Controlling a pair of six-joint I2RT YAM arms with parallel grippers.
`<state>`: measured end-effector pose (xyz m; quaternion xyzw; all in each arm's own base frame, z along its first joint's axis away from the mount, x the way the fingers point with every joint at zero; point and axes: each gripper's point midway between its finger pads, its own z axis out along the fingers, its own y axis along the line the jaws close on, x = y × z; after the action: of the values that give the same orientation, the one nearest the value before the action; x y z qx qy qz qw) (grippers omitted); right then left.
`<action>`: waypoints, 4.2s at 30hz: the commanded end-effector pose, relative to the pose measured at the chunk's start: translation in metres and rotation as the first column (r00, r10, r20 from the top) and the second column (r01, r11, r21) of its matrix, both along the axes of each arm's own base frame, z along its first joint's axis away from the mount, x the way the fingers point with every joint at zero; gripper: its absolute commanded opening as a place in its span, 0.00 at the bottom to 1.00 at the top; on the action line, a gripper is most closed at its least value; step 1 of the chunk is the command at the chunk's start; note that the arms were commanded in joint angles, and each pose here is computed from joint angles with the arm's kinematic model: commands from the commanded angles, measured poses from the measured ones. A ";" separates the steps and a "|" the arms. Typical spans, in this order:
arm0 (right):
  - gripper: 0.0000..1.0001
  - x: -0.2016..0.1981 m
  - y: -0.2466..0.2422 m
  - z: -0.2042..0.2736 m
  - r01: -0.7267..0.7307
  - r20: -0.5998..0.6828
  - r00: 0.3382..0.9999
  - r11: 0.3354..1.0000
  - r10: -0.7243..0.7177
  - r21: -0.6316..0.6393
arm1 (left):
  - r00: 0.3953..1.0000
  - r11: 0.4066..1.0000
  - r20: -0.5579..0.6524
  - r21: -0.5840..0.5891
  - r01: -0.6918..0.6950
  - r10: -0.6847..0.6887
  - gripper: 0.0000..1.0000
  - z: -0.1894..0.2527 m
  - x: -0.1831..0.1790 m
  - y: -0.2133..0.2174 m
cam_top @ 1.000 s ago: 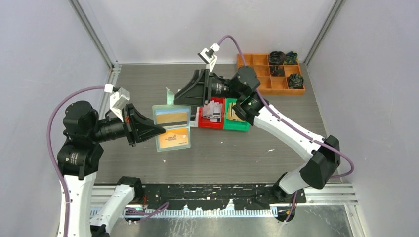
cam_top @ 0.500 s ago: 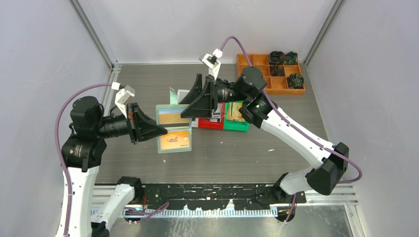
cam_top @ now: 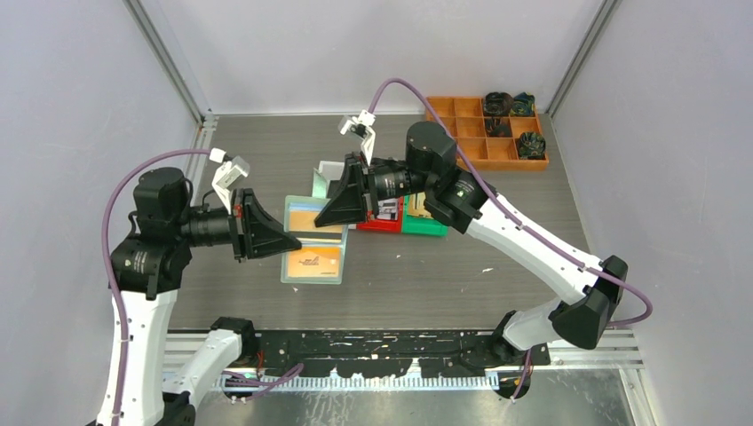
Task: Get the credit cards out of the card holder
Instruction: Remove the credit card from the card holder.
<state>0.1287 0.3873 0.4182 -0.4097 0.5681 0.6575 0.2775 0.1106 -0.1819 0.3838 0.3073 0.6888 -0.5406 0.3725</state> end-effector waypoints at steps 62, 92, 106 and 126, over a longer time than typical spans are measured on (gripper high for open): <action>0.91 0.040 -0.001 0.000 0.298 0.131 0.945 0.954 -0.301 0.041 | 0.926 0.874 0.210 0.316 -0.369 0.315 0.00 -0.039 0.063 0.047; 0.99 0.055 0.059 -0.045 0.246 0.081 0.965 0.969 -0.248 0.032 | 0.882 0.594 0.458 0.743 -0.309 -0.113 0.00 -0.092 0.065 0.114; 0.74 0.062 0.082 -0.082 0.288 0.161 0.949 0.953 -0.270 -0.098 | 0.920 0.658 0.377 0.721 -0.216 -0.111 0.00 -0.086 0.050 0.099; 0.01 0.038 0.056 -0.057 0.233 0.089 0.969 0.973 -0.232 0.002 | 0.958 0.834 0.283 0.515 -0.198 0.053 0.53 -0.083 0.039 0.060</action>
<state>0.1771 0.4522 0.2921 -0.3799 0.6734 0.5434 0.3270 0.1497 -0.1038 0.2855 0.4398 0.7956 -0.2065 0.3618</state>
